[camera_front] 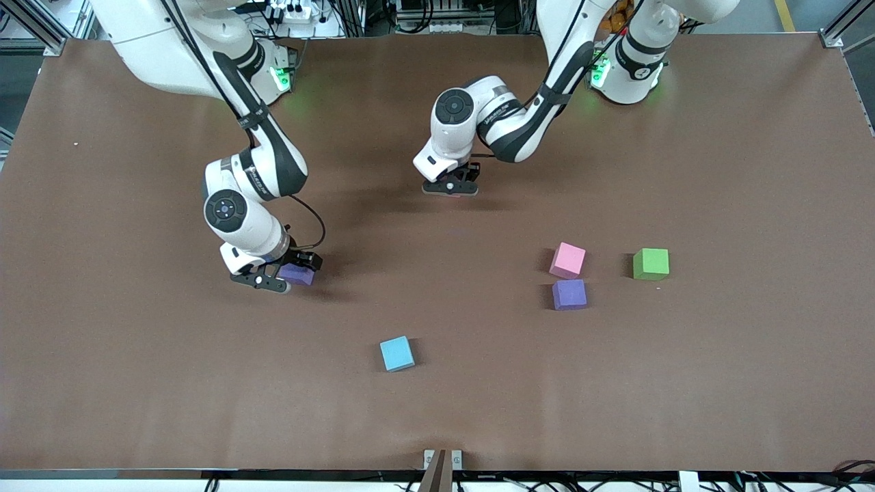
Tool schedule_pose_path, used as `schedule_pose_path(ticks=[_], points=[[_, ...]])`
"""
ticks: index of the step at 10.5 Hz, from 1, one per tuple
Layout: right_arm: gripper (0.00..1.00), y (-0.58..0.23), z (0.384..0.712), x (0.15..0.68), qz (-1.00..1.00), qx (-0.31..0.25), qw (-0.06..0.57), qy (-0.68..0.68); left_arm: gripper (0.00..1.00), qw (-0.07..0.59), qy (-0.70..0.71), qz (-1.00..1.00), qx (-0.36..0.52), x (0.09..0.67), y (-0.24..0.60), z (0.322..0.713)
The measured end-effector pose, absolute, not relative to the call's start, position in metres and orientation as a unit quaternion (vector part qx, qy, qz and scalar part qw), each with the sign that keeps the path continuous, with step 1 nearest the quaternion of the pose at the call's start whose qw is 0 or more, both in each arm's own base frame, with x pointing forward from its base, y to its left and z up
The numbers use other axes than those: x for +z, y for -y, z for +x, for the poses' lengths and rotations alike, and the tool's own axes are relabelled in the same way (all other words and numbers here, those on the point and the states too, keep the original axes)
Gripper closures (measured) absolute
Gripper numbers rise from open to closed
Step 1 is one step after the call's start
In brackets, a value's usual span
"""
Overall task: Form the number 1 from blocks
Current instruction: 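Carry the purple cube beside the pink cube while the left gripper reaches pink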
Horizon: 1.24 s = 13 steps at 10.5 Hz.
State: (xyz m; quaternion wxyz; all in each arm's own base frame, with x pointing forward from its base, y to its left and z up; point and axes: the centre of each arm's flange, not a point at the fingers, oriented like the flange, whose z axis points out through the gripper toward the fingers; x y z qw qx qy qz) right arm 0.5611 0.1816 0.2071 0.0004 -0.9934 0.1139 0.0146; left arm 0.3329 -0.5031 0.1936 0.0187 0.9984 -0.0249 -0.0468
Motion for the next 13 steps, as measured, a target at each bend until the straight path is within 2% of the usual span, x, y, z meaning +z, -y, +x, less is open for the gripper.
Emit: schedule_pose_path(ticks=[1,3,4,7,10,13], points=[[0.11,-0.179,0.562,0.201,-0.993,0.012,-0.001,-0.113,0.31,0.018,0.021,0.998,-0.047,0.193,0.501,0.335],[0.39,-0.177,0.563,0.197,-0.994,0.011,-0.002,-0.112,0.04,0.017,0.005,0.999,-0.046,0.199,0.491,0.352],[0.41,-0.179,0.564,0.199,-0.994,0.009,-0.001,-0.111,0.0,0.02,-0.004,0.999,-0.042,0.212,0.489,0.365],[0.41,-0.224,0.559,0.221,-0.994,-0.012,0.005,-0.108,0.0,0.039,-0.038,0.998,-0.015,0.28,0.495,0.395],[0.41,-0.312,0.52,0.242,-0.996,-0.027,0.016,-0.078,0.0,0.045,-0.11,0.993,0.019,0.347,0.437,0.46],[0.41,-0.342,0.503,0.244,-0.998,-0.029,0.017,-0.048,0.0,0.026,-0.092,0.995,0.019,0.341,0.354,0.518]])
